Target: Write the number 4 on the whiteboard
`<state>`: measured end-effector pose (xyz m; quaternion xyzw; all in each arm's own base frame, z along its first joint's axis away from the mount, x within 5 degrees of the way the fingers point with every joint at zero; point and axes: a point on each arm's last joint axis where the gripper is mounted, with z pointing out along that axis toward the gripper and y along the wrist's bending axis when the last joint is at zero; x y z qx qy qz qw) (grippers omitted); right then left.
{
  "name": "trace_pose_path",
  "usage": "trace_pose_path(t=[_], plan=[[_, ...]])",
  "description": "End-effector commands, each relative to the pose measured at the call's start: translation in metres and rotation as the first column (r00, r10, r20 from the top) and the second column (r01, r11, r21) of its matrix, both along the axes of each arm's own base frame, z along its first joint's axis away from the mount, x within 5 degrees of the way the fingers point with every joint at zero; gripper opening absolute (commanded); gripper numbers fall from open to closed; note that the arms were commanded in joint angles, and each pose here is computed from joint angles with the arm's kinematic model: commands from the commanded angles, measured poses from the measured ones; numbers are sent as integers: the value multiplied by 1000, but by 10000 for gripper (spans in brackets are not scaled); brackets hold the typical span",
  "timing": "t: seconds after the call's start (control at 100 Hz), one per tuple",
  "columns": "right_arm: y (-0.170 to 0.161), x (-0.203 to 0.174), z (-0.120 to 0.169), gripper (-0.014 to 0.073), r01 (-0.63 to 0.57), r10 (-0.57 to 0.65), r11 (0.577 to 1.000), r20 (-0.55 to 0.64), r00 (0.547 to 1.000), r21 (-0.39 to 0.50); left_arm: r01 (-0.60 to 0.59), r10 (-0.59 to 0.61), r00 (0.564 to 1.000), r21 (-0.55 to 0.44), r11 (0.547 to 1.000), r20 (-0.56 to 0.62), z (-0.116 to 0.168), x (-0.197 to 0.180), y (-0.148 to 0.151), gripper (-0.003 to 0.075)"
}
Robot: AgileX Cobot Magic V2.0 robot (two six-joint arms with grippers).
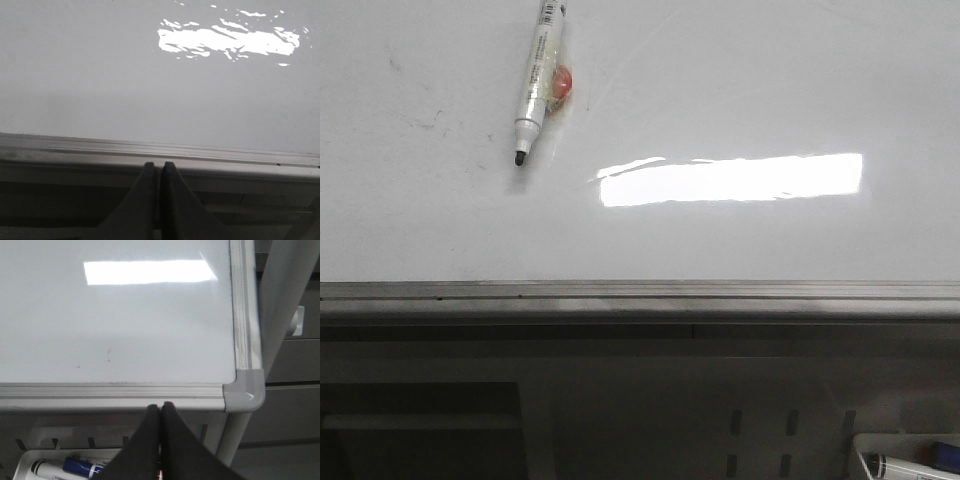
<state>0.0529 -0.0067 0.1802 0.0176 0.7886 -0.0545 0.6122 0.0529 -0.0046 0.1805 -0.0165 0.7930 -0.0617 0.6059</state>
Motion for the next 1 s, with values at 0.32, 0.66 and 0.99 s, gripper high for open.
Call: trace_pose_path(t=[0.32,0.66,0.99], plan=[[0,0,-6,-66,3,-3,1000,8,1000,0,-4,4,1000,-17,1000,23,-7,0,0,-20],[0,0,-6,-66,3,-3,1000,8,1000,0,-4,4,1000,-17,1000,23,-7,0,0,-20],[1,3,18,-66,-4,35,992,251,967,-123,-4,4,1000,-10,1000,27,-7,0,0,-20]])
